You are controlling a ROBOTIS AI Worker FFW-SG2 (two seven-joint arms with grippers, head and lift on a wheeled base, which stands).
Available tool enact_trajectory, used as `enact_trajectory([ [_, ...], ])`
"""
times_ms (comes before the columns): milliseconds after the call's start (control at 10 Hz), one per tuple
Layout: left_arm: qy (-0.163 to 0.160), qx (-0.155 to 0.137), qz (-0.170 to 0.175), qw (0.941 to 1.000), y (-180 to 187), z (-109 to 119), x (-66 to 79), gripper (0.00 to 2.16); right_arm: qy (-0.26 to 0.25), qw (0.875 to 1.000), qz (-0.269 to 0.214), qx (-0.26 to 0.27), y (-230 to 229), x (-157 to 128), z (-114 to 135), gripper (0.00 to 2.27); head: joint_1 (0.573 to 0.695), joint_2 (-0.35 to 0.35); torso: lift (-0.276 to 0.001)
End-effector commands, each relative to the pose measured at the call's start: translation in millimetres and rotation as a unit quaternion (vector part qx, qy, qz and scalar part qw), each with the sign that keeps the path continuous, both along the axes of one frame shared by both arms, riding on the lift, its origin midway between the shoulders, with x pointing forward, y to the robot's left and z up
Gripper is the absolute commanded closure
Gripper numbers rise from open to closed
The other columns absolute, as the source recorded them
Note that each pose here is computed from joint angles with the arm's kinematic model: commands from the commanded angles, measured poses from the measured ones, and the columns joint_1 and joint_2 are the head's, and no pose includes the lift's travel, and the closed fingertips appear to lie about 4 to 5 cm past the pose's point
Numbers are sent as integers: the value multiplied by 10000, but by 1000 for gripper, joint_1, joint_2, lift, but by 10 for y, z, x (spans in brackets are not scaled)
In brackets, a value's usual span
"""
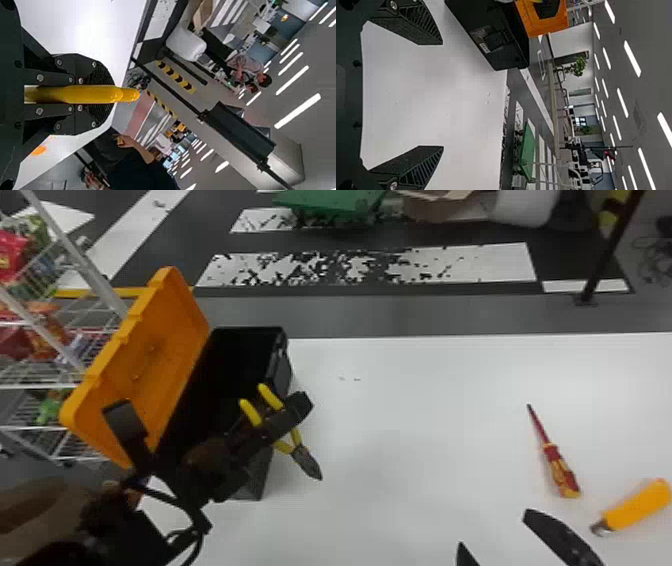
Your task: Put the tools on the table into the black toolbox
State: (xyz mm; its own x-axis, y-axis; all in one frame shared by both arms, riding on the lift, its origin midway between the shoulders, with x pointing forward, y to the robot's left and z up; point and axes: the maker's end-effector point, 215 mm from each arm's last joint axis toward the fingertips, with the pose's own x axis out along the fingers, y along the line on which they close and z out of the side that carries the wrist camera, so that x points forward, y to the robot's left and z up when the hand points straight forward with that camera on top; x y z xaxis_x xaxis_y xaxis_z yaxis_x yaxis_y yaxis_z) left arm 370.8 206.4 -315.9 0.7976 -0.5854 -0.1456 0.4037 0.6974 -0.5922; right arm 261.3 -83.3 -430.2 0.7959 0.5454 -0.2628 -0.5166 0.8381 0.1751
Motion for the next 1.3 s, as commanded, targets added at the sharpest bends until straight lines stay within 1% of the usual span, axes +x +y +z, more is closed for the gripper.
enact_trajectory([
  [0,-332,374,326,9982,321,211,187,2138,24,10000,-48,82,-47,14,0,80,695,218,-75],
  [100,-568,765,655,9933,558,285,361,2138,20,9999,-83,89,-68,18,4,80,695,243,-75],
  [200,-983,1147,1139,9819,867,391,547,2138,-19,9999,-92,96,-81,12,25,80,695,273,-75],
  [300,-1311,1386,1498,9701,1093,424,738,2138,-18,9999,-94,110,-78,12,28,80,695,312,-75],
  [400,-1404,1759,1780,9579,1228,318,922,2138,-3,9999,-92,124,-71,-1,23,80,695,328,-75],
  [500,-1383,1875,1929,9532,1347,158,1042,2138,-11,9998,-103,141,-71,-11,32,80,695,350,-75],
  [600,-1420,1944,2025,9492,1414,34,1148,2135,-10,9998,-98,148,-63,-16,37,80,695,350,-75],
  [700,-1436,2045,2103,9451,1476,-96,1223,2101,-3,9998,-104,153,-62,-21,34,80,695,350,-75],
  [800,-1484,2111,2181,9412,1517,-189,1279,2030,-3,9998,-117,162,-61,-18,37,80,695,350,-75],
  [900,-1483,2164,2247,9385,1587,-260,1319,1875,5,9998,-129,171,-59,-21,35,83,695,350,-75],
  [1000,-1456,2093,2309,9390,1645,-279,1314,1062,-3,9998,-135,177,-58,-16,44,83,695,350,-75],
  [1100,-1469,2018,2385,9385,1680,-235,1307,-2,5,9998,-128,178,-56,-21,37,83,695,350,-75],
  [1200,-1463,2050,2455,9361,1723,-216,1286,-2,-3,9997,-134,183,-55,-13,42,83,695,350,-75],
])
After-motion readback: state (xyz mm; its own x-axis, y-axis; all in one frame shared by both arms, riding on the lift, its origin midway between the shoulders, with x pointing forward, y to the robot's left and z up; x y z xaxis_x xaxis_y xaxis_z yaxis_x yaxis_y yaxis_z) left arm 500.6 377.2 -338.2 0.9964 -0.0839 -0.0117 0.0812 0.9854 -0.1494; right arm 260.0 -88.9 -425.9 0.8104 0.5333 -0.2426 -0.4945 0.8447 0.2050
